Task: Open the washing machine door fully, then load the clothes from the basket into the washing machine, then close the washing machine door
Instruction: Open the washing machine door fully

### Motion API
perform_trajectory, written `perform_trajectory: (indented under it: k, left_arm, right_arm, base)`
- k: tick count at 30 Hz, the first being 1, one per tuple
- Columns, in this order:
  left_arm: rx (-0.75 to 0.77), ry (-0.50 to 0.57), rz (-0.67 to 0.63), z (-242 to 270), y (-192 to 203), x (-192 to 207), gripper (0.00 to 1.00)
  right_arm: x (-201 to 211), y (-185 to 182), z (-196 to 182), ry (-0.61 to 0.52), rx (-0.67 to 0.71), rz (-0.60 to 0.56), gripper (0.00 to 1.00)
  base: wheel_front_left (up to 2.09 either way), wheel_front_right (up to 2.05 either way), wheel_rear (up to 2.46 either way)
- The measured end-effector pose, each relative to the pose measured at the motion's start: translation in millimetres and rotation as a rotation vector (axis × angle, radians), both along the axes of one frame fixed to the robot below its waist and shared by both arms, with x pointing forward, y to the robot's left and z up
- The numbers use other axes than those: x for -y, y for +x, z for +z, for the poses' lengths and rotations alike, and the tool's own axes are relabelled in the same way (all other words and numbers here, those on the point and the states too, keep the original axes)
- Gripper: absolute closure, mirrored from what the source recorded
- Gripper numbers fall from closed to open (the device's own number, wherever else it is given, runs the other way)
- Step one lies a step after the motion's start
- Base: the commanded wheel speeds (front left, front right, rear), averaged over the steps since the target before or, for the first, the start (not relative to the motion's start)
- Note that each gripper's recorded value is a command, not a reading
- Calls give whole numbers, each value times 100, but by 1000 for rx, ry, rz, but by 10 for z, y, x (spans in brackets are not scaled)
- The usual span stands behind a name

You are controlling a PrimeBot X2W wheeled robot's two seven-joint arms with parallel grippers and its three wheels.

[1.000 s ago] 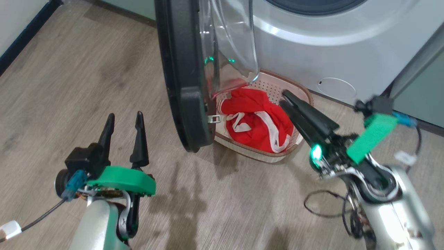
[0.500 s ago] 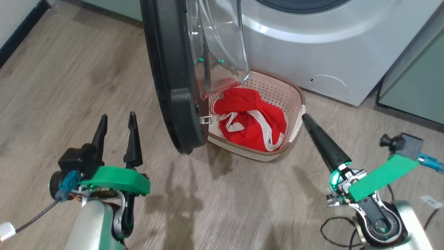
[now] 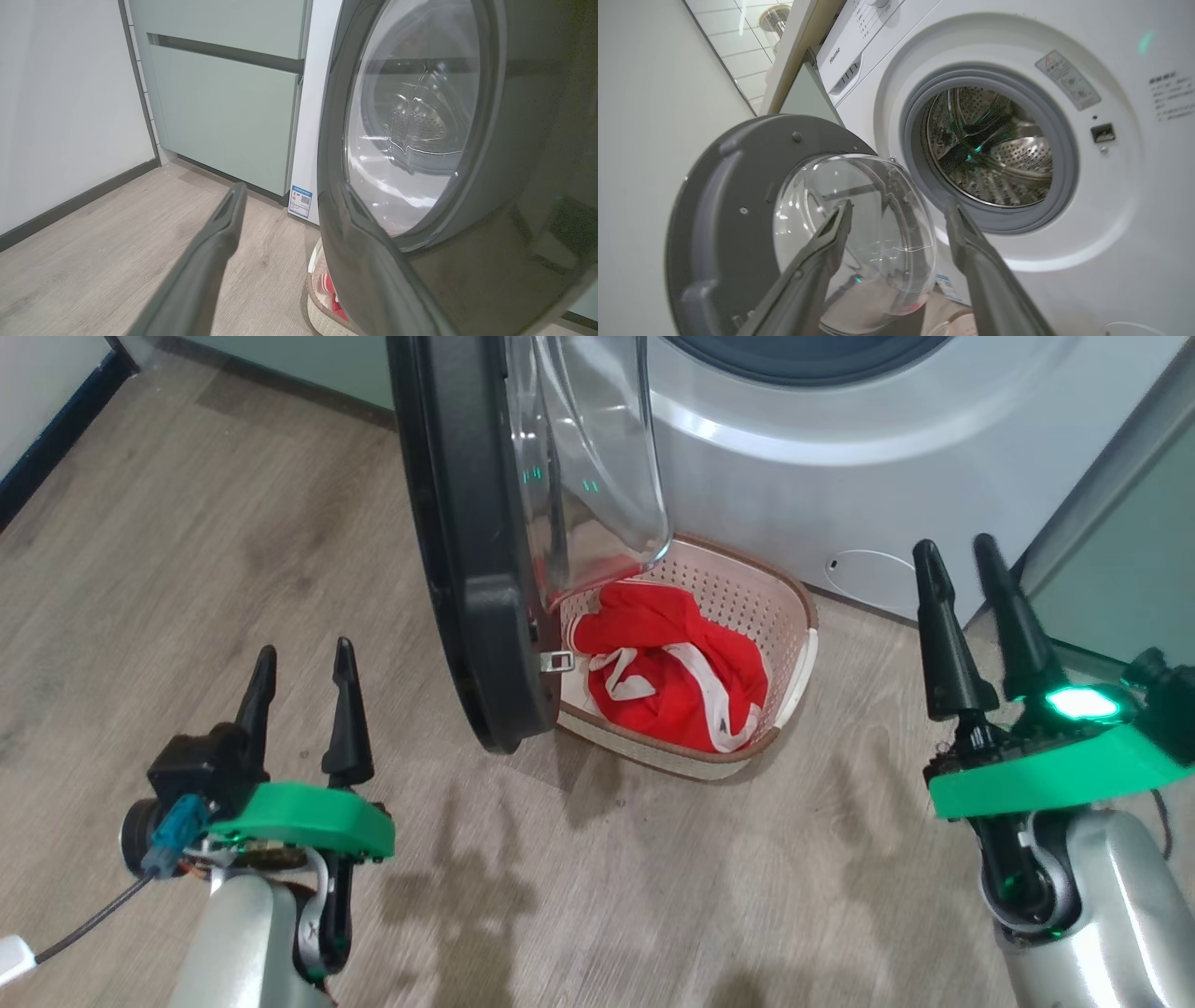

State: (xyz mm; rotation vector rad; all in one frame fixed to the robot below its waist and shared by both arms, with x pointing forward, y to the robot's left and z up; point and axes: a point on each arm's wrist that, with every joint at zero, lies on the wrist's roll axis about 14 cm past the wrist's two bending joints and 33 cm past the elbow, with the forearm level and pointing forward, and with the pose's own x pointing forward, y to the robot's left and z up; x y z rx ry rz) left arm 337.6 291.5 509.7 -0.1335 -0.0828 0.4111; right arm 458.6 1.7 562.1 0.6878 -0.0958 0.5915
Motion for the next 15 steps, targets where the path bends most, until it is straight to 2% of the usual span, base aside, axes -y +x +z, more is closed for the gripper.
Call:
perform_trajectory:
  k: [7,15]
  left_arm:
    - [14,4,10,50,-53,-28,0]
    - [7,2,16,18,-153,-23,0]
  right_arm:
    - [-3,1,-90,-280,152,-84,0]
    - [-2,-128,-460,-431,104,-80,0]
  base:
    - [0,0,0]
    - [0,0,0]
